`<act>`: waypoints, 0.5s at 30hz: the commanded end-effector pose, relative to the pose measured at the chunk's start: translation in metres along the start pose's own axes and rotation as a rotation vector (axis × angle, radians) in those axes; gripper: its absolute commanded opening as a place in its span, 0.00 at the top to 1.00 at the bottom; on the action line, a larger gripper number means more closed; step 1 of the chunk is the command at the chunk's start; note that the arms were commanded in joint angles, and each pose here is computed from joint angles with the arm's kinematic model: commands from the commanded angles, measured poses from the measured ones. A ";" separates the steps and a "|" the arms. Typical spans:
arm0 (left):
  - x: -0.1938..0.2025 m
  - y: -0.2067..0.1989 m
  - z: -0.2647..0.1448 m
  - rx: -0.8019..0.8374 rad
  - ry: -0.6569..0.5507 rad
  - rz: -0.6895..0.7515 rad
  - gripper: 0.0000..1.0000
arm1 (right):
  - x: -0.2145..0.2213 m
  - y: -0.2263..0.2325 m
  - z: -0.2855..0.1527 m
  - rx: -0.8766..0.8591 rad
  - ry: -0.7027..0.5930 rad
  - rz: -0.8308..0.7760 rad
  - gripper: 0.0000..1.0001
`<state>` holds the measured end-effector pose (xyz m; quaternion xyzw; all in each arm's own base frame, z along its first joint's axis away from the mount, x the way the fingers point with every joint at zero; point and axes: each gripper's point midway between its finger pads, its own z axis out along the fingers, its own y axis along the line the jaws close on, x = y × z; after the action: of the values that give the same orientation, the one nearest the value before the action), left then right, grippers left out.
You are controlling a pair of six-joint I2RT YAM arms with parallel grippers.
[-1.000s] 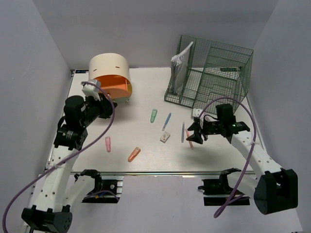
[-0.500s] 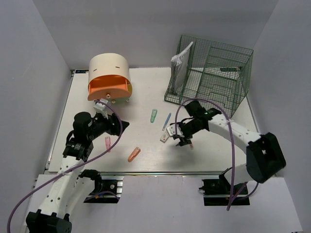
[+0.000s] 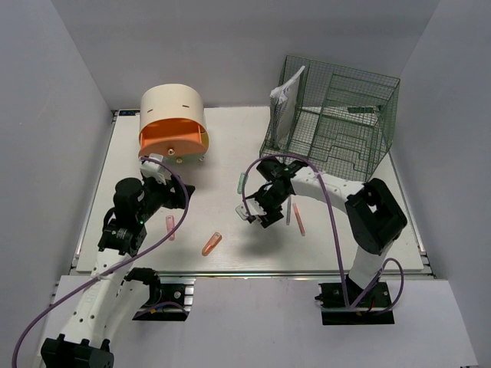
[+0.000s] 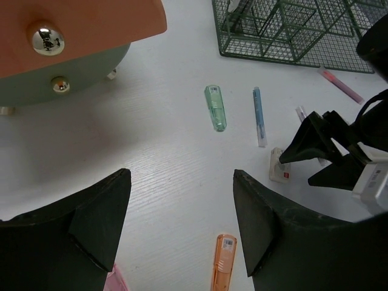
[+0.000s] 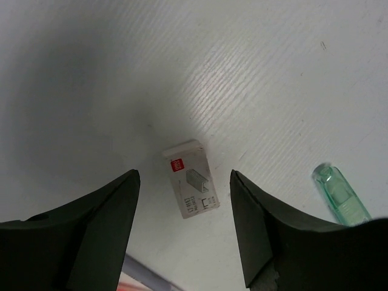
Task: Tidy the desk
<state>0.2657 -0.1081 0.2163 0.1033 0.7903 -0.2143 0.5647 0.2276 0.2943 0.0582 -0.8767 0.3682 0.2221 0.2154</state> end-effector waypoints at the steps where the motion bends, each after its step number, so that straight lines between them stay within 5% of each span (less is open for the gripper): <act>1: -0.018 0.001 -0.006 -0.023 -0.049 0.023 0.22 | 0.002 -0.007 0.002 -0.031 0.041 -0.032 0.33; 15: -0.022 0.004 -0.010 -0.041 -0.066 0.026 0.22 | 0.038 -0.003 0.022 -0.090 0.184 -0.014 0.43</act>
<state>0.2657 -0.1023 0.2226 0.0957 0.7843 -0.2025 0.5786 0.2423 0.2889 0.0222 -0.8980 0.3740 0.1755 0.1517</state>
